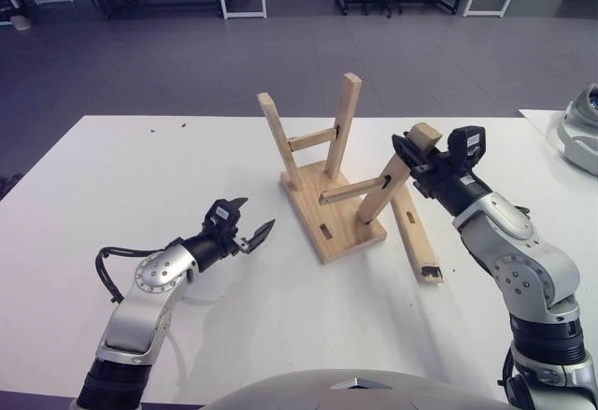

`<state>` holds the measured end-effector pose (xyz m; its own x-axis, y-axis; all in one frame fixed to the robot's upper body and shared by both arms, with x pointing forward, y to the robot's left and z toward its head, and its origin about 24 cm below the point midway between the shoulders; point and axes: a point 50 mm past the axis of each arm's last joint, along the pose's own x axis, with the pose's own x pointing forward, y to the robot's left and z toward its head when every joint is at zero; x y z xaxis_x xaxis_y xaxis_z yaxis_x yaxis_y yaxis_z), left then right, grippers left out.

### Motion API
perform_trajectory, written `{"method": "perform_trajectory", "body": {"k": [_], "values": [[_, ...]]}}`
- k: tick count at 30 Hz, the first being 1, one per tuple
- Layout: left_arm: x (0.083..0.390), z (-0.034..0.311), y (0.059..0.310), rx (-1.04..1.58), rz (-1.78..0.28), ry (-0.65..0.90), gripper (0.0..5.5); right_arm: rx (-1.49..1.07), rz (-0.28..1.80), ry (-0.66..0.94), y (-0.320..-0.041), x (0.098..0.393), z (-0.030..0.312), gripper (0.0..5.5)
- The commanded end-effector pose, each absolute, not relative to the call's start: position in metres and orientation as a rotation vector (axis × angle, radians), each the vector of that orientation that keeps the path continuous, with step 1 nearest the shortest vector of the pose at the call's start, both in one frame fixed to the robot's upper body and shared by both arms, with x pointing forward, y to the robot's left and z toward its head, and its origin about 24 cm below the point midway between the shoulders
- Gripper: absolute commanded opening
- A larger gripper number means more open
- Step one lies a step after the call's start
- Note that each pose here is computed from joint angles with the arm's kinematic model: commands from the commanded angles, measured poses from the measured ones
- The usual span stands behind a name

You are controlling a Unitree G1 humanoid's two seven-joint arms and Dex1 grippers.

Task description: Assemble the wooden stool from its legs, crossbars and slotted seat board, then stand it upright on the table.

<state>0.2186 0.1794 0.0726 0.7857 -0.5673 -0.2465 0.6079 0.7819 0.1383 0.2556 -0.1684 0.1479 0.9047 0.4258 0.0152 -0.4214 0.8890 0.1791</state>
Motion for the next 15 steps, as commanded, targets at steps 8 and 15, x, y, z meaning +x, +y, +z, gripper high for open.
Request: {"method": "perform_trajectory", "body": {"k": [8,15], "values": [[0.223,0.065,0.177,0.263,-0.63,0.221,3.98,0.197,0.355,0.497,-0.178,0.238,0.057,1.05],[0.227,0.066,0.179,0.271,-0.62,0.209,3.98,0.374,0.391,0.176,-0.179,0.261,0.114,1.05]]}}
